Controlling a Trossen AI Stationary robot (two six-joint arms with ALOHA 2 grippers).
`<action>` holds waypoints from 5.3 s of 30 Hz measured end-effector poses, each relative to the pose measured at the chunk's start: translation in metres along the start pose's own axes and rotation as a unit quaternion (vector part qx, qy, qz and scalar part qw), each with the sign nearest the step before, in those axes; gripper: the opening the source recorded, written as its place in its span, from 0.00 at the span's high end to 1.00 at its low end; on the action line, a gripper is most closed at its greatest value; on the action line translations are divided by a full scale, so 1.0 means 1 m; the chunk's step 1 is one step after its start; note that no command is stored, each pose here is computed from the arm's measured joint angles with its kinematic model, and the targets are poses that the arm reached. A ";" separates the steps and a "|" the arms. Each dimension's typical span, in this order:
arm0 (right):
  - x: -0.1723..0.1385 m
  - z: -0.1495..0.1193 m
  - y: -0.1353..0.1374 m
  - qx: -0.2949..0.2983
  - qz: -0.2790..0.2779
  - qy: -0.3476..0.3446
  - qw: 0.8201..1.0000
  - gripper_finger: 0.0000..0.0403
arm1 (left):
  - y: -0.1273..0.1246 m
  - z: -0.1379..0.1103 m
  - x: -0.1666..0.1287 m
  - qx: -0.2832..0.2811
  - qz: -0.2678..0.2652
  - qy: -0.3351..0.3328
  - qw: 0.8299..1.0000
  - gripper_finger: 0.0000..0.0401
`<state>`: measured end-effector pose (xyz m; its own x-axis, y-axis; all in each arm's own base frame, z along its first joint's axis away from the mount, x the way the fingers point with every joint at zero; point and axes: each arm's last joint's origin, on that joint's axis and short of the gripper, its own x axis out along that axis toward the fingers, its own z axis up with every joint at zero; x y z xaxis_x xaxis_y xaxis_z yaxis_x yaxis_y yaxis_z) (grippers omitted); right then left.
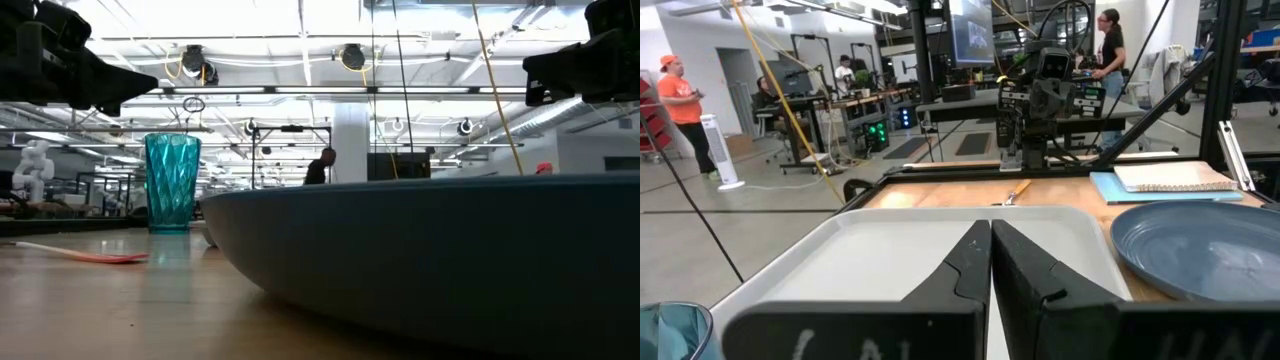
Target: Pick and place plate/cup/fork/spoon on tray
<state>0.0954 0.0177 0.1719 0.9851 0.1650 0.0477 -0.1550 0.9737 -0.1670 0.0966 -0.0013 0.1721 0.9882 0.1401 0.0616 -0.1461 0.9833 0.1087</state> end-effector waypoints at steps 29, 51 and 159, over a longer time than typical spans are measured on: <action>-0.003 0.023 -0.004 0.085 -0.011 -0.120 0.989 1.00 | 0.000 0.000 0.000 -0.001 0.000 0.000 1.000 0.96; 0.033 0.135 -0.023 0.145 -0.018 -0.103 0.984 0.96 | 0.000 0.003 0.000 -0.005 0.002 -0.014 1.000 0.96; 0.186 0.083 0.063 0.129 -0.020 0.356 0.925 0.95 | 0.031 0.133 0.132 0.073 0.151 0.609 0.775 0.41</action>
<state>0.2625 0.1225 0.2523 0.7747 0.0728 -0.6281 -0.0399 0.9970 0.0663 0.2162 0.0320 0.3151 0.2050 0.4551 -0.8665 -0.2961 0.8727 0.3882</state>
